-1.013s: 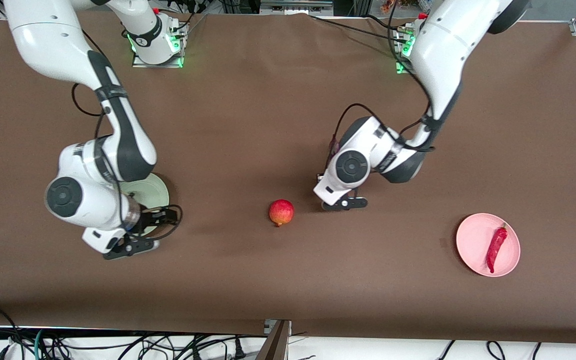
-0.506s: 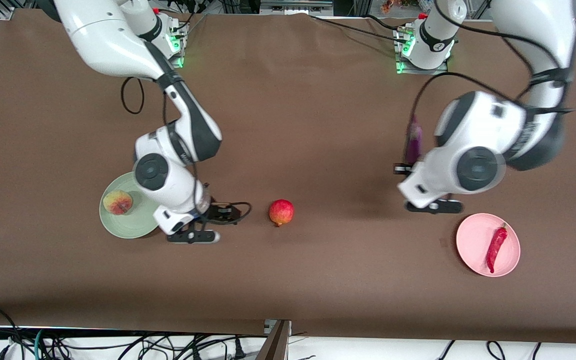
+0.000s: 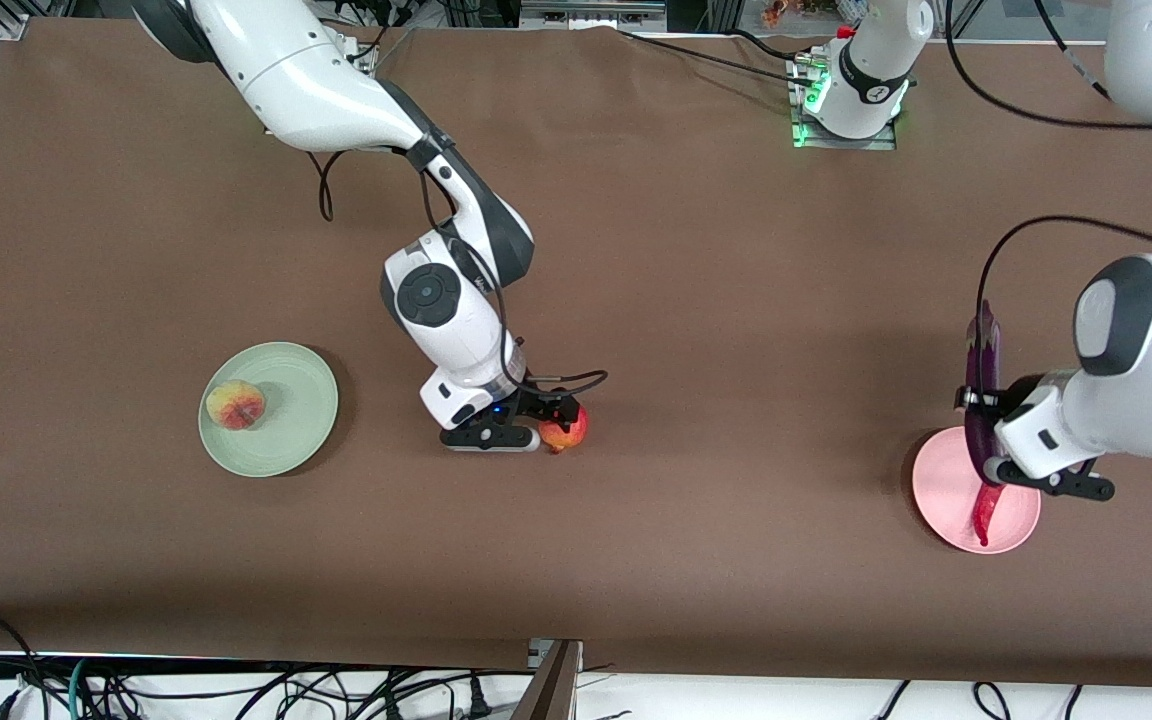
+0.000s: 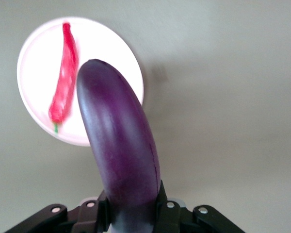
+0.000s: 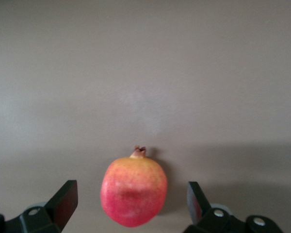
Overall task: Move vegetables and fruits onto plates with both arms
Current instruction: 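Place the eggplant on the pink plate while the right gripper grasps the pomegranate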
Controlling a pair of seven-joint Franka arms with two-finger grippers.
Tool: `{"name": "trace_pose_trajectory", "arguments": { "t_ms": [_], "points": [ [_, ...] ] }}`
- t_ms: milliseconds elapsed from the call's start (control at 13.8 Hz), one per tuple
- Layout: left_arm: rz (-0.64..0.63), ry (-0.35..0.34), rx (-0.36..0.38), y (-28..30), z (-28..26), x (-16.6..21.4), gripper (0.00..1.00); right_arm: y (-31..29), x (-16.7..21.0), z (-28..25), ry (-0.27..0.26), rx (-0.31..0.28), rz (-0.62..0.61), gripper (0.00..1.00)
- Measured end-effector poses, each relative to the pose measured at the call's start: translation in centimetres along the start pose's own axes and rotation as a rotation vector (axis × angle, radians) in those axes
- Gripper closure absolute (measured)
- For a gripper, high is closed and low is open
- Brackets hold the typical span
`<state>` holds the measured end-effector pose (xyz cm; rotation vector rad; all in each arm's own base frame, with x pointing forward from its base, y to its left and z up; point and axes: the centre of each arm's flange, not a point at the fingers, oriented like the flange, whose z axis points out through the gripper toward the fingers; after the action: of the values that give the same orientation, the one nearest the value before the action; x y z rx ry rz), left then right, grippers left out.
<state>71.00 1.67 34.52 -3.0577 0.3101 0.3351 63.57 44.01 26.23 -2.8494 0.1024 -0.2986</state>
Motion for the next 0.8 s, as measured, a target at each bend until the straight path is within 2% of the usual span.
{"name": "trace_pose_trajectory", "arguments": {
  "t_ms": [72,217,362,723,796],
  "points": [
    [0.022,0.021,0.034,0.0,2.1,1.3,0.65,-0.2,-0.4,0.7,0.008,0.008,-0.005,0.00],
    [0.062,0.020,0.103,-1.0,6.6,2.9,0.65,-0.4,-1.1,2.0,0.012,0.015,-0.012,0.00],
    [0.083,0.032,0.135,-3.0,10.4,3.9,0.65,-0.5,-1.6,3.1,0.018,0.016,-0.025,0.00],
    [0.130,0.010,0.207,-3.9,13.1,4.8,0.65,-0.3,-2.4,5.2,0.040,0.010,-0.057,0.00],
    [0.134,0.010,0.209,-3.7,13.2,4.8,0.59,-0.3,-2.7,5.5,0.041,0.010,-0.060,0.00]
  ]
}}
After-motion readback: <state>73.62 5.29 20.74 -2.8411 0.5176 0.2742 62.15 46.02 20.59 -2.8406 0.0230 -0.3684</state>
